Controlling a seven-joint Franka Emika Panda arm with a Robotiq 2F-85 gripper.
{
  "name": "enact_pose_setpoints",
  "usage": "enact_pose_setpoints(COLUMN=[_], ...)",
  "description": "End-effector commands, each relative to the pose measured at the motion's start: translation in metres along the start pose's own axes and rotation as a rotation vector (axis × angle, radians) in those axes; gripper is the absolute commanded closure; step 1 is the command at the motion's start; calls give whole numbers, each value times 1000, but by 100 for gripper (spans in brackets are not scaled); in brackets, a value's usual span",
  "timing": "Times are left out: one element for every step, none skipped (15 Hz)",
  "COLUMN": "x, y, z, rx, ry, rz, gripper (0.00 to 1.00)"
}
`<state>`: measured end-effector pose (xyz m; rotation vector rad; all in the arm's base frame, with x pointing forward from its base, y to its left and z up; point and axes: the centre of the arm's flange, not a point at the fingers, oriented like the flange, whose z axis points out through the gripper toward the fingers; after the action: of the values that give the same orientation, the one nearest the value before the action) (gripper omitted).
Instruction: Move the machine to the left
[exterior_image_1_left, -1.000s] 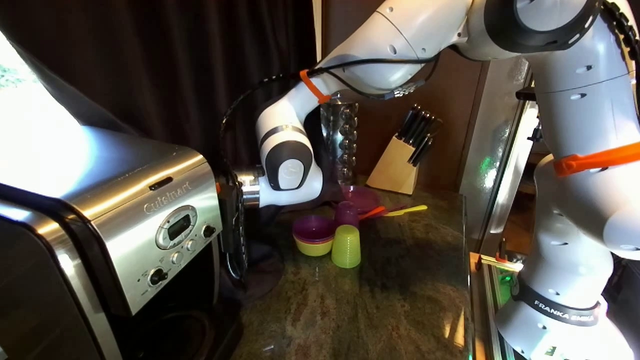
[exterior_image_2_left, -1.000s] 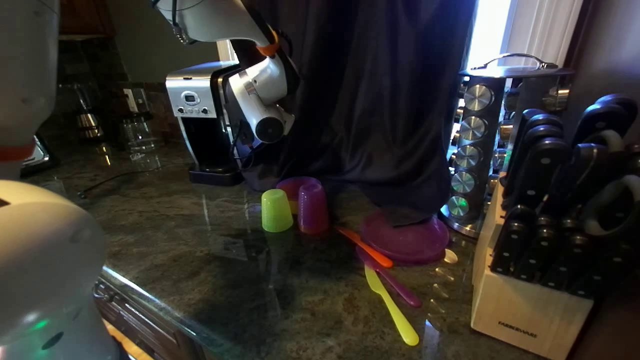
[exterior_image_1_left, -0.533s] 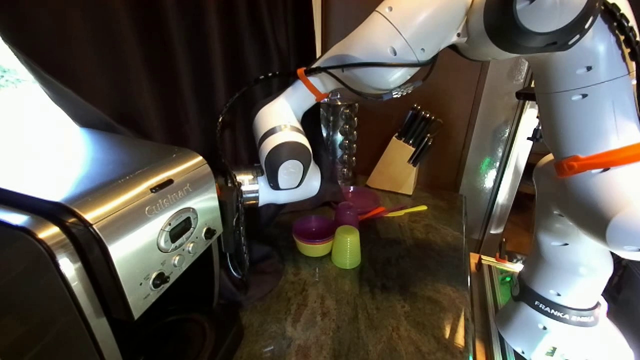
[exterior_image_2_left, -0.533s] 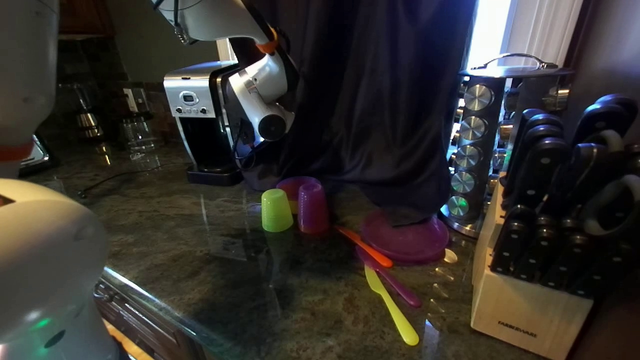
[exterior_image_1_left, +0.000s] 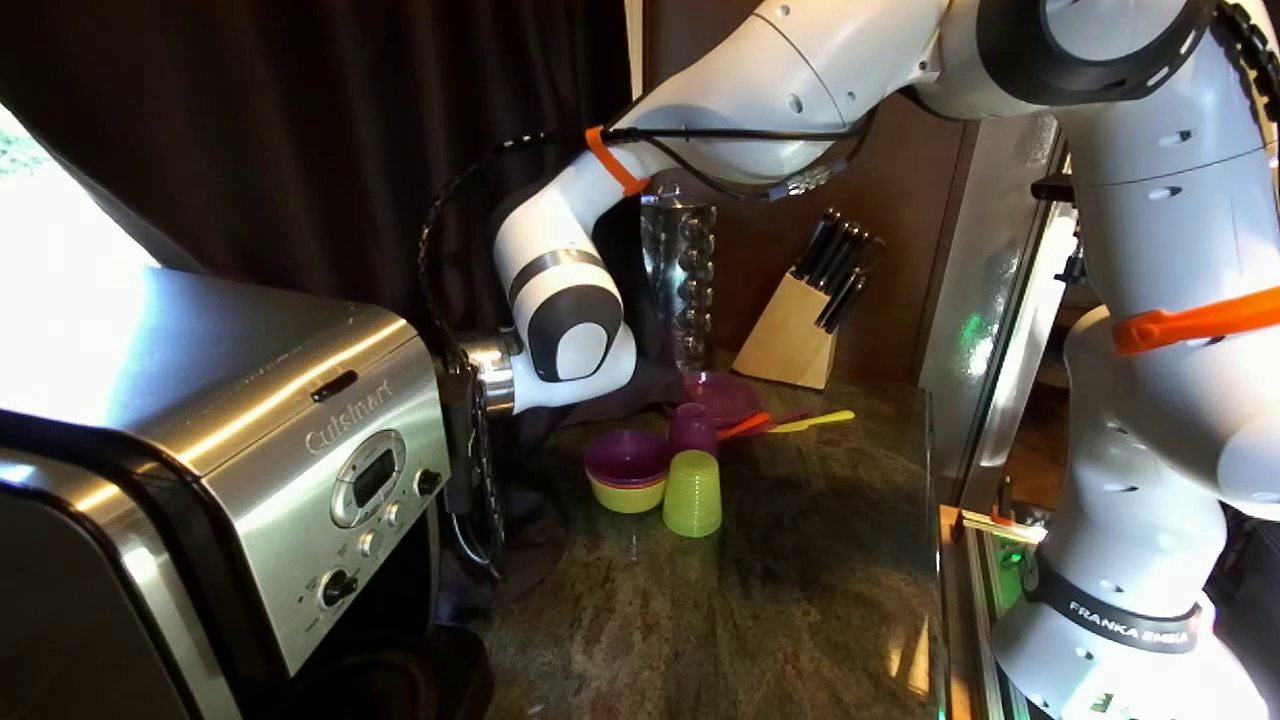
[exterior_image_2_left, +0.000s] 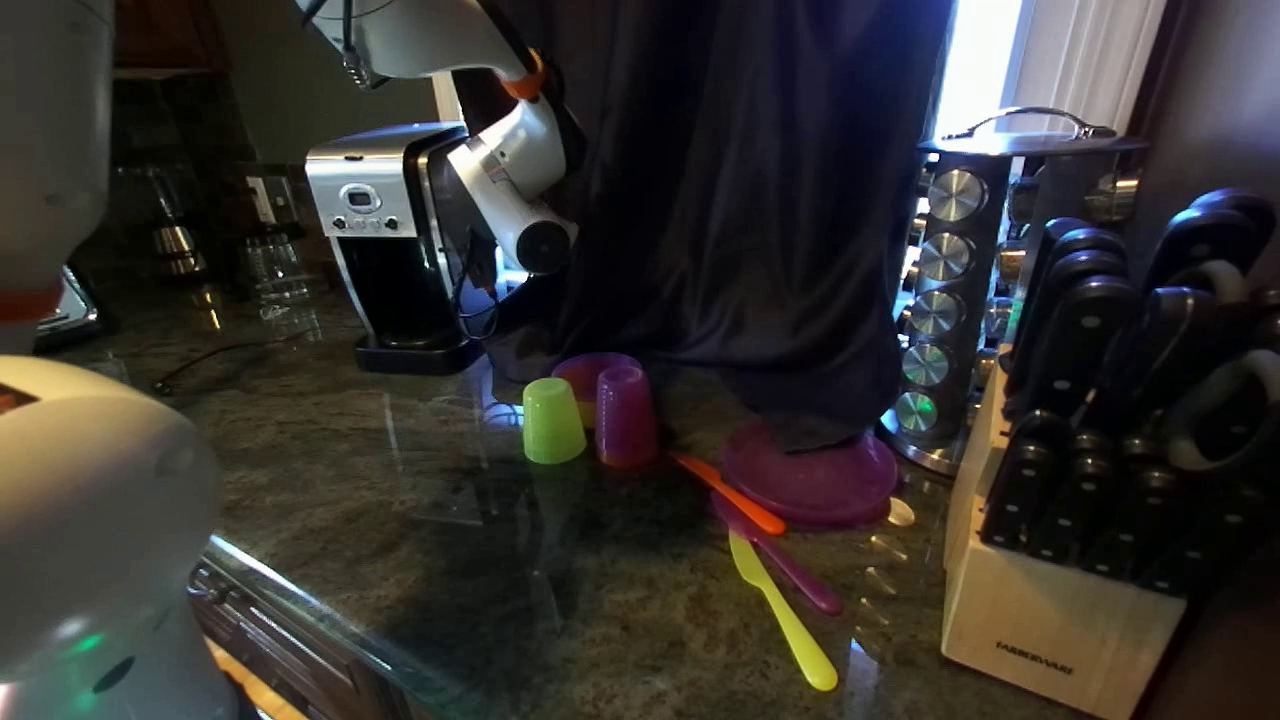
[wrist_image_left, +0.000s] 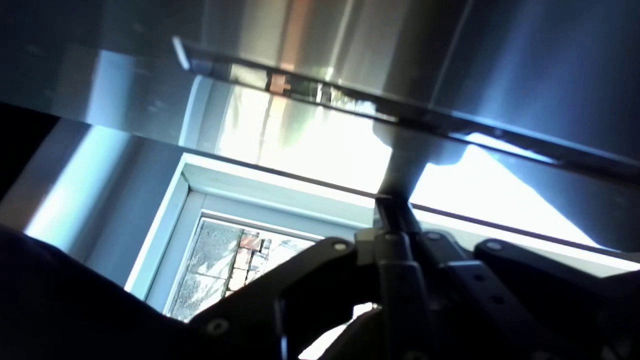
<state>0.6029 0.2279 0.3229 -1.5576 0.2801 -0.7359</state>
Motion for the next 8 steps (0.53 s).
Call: enact_pose_setpoints(x=[-44,-49,-54,-59,-63,-69,-74,-81], y=[-5,-7,-8,-10,-11,-12,-15,-17], z=[-3,-3,-3,-4,-4,-5,-6,-6], rx=[-34,-43,-54,-70,-84,-89,-88,-85], ry=[-93,-93,-97,-96,-100,-115,-134,-155], rz=[32,40,56,72,98,102,117,129], gripper=[100,100,100,100,100,100,100,100])
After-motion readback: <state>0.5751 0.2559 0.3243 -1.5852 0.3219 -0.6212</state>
